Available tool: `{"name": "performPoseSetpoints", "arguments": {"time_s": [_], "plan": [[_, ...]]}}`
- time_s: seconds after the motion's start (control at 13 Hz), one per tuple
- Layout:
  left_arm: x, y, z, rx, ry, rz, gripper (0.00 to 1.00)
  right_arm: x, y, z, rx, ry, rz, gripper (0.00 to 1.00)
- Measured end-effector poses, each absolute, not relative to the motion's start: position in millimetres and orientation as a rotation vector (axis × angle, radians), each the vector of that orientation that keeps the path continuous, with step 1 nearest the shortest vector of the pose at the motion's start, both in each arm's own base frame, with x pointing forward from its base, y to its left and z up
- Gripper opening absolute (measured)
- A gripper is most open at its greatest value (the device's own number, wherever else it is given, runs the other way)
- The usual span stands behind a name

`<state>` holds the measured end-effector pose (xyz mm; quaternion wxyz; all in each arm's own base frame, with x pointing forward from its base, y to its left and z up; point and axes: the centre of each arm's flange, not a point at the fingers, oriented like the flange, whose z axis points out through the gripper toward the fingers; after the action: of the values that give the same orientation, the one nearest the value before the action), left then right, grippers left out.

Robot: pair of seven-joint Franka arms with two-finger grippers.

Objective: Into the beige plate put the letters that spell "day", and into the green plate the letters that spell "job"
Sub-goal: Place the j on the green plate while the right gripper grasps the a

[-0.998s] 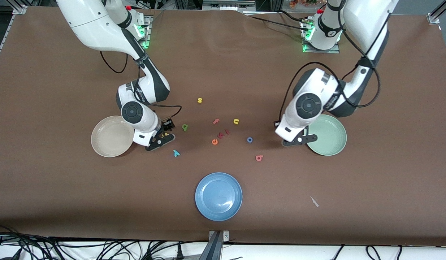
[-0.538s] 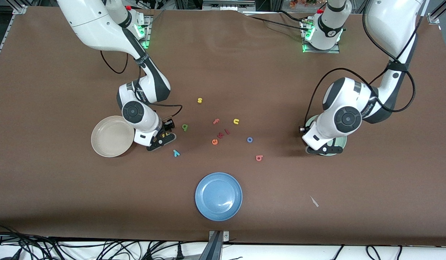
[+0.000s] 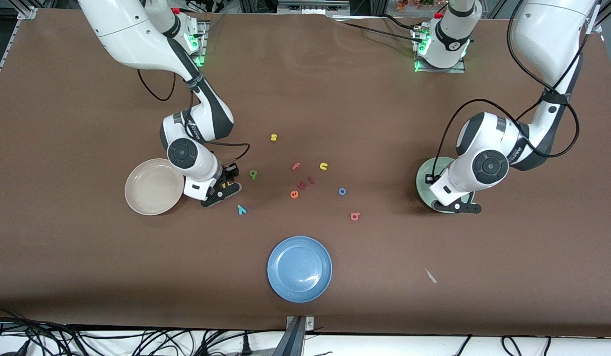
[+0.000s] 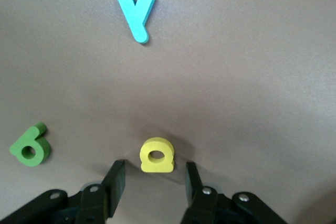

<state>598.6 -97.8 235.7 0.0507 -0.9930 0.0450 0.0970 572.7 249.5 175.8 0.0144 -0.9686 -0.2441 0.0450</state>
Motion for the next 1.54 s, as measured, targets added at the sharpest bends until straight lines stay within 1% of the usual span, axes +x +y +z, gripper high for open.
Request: {"name": "performPoseSetpoints", "arguments": {"time_s": [0.46, 0.54, 0.69, 0.77, 0.92, 1.08, 1.15, 1.38, 1.54], "plan": [[576.1, -85.7, 197.1, -3.063, 0.188, 0.203, 0.08, 573.2, 249.0, 176.2, -3.017, -0.765, 0.138, 0.5], [574.4, -85.2, 193.8, -3.067, 0.188, 0.201, 0.08, 573.3, 249.0, 176.4, -3.017, -0.765, 0.136, 0.48], [573.8, -83.7, 190.0, -3.071, 0.186, 0.203, 0.08, 573.4, 249.0, 176.4, -3.018, -0.766, 0.136, 0.47], [573.7, -83.5, 189.0, -3.073, 0.186, 0.203, 0.08, 573.6, 249.0, 176.6, -3.018, -0.767, 0.134, 0.45], [573.5, -83.3, 187.1, -3.074, 0.185, 0.206, 0.15, 573.7, 248.8, 176.8, -3.018, -0.767, 0.134, 0.44], [573.7, -81.4, 186.6, -3.075, 0.181, 0.207, 0.33, 573.9, 248.6, 177.0, -3.019, -0.767, 0.133, 0.43], [574.3, -80.2, 187.0, -3.075, 0.179, 0.206, 0.44, 574.1, 248.7, 177.2, -3.019, -0.767, 0.132, 0.4], [577.8, -77.2, 196.0, -3.068, 0.173, 0.204, 0.78, 574.1, 248.7, 177.3, -3.019, -0.767, 0.131, 0.39], [580.1, -79.8, 212.1, -3.057, 0.179, 0.193, 0.99, 574.3, 249.0, 177.6, -3.019, -0.767, 0.13, 0.35]]}}
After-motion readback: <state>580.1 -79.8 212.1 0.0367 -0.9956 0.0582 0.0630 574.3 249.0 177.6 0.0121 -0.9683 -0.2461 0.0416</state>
